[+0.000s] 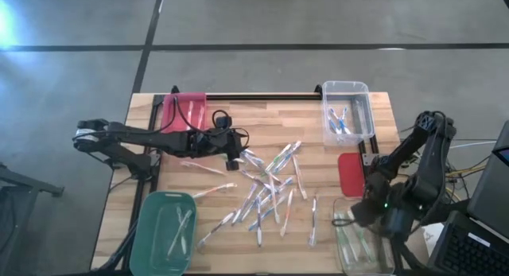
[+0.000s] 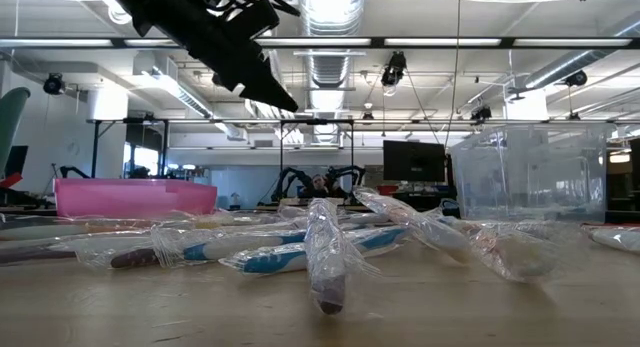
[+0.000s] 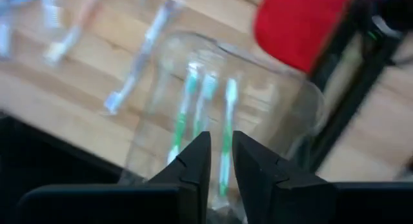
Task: Pick & Place Toothbrushes
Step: Put the blue toothbrush into the top transparent bin
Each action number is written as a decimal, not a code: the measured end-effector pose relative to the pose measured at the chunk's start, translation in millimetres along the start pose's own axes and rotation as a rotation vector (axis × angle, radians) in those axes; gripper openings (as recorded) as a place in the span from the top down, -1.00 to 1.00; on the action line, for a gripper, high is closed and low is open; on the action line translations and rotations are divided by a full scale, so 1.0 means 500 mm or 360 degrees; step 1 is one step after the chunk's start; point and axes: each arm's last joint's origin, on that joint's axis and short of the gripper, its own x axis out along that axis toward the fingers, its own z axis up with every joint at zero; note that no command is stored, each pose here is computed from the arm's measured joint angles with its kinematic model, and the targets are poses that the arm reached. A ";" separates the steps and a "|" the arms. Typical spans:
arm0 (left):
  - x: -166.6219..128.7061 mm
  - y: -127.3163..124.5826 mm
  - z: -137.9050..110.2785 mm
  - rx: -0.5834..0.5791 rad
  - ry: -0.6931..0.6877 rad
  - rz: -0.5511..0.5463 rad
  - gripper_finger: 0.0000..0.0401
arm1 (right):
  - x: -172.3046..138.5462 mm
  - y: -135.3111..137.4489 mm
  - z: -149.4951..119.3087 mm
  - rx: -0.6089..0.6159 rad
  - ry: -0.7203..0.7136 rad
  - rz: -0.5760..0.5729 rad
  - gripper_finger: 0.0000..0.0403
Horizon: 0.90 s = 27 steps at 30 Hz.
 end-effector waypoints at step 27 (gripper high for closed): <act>-0.005 -0.009 -0.043 -0.0339 0.0352 -0.0044 0.12 | -0.036 0.014 0.230 -0.0710 -0.0773 0.0240 0.60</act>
